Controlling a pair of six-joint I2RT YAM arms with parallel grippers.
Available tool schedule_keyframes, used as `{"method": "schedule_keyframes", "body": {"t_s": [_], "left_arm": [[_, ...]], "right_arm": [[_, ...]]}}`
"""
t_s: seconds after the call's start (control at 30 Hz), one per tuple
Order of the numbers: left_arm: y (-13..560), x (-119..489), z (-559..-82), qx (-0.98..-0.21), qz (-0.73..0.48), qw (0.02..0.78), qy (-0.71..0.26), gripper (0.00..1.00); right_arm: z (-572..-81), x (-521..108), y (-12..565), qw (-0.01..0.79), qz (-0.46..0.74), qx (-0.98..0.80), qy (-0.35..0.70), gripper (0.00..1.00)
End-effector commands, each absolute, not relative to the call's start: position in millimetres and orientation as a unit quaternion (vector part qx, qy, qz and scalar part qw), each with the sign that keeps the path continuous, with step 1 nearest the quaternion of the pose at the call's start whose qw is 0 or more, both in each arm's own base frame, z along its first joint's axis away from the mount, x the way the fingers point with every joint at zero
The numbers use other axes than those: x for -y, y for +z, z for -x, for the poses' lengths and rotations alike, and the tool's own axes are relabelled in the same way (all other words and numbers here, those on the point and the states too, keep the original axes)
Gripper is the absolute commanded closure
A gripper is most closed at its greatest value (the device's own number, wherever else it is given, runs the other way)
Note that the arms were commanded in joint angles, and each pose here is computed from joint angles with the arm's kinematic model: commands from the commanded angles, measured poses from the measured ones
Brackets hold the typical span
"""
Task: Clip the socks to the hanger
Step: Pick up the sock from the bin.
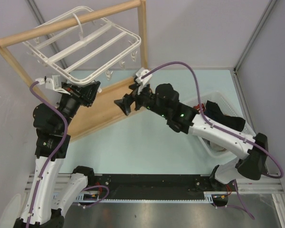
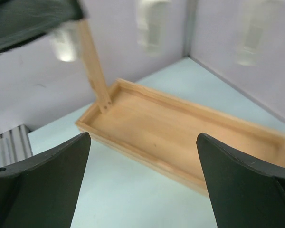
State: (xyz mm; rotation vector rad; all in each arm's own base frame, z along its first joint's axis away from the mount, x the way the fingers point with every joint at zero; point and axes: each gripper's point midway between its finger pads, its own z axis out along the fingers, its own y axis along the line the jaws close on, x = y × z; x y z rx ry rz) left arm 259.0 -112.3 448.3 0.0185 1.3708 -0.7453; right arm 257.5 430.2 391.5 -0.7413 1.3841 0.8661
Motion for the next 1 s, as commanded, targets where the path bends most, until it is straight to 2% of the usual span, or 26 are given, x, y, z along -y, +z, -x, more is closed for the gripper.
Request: {"method": "schedule_keyframes", "body": {"t_s": [0.0, 0.17, 0.3, 0.47, 0.53, 0.7, 0.83, 0.97], "left_arm": [[441.7, 106.0, -261.9, -0.628, 0.007, 0.709, -0.319, 0.97], [436.6, 102.1, -260.4, -0.638, 0.008, 0.707, -0.305, 0.97], [436.8, 100.4, -257.9, -0.64, 0.009, 0.708, -0.3, 0.98], [436.3, 101.8, -254.9, -0.641, 0.006, 0.706, -0.301, 0.98], [436.3, 102.0, -254.3, -0.642, 0.008, 0.705, -0.301, 0.98], [435.0, 106.9, -252.7, -0.642, 0.004, 0.7, -0.311, 0.99], [433.2, 108.1, -254.1, -0.645, 0.002, 0.699, -0.31, 1.0], [433.0, 109.2, -253.0, -0.643, 0.0, 0.7, -0.31, 1.0]], "right_arm": [[-286.0, -338.1, 355.7, 0.575, 0.241, -0.735, 0.266, 0.0], [-309.4, -231.4, 318.2, 0.541, 0.132, -0.818, 0.144, 0.0], [-326.9, -117.3, 290.2, 0.513, 0.014, -0.858, 0.028, 0.0], [-346.7, -29.2, 250.9, 0.461, -0.095, -0.882, -0.016, 0.04], [-357.4, 3.3, 231.4, 0.435, -0.138, -0.889, -0.028, 0.09], [-381.3, 38.3, 187.7, 0.389, -0.203, -0.898, -0.009, 0.13], [-396.7, 45.2, 146.1, 0.35, -0.204, -0.914, -0.011, 0.14], [-392.1, 40.5, 101.6, 0.298, -0.195, -0.935, -0.002, 0.22]]}}
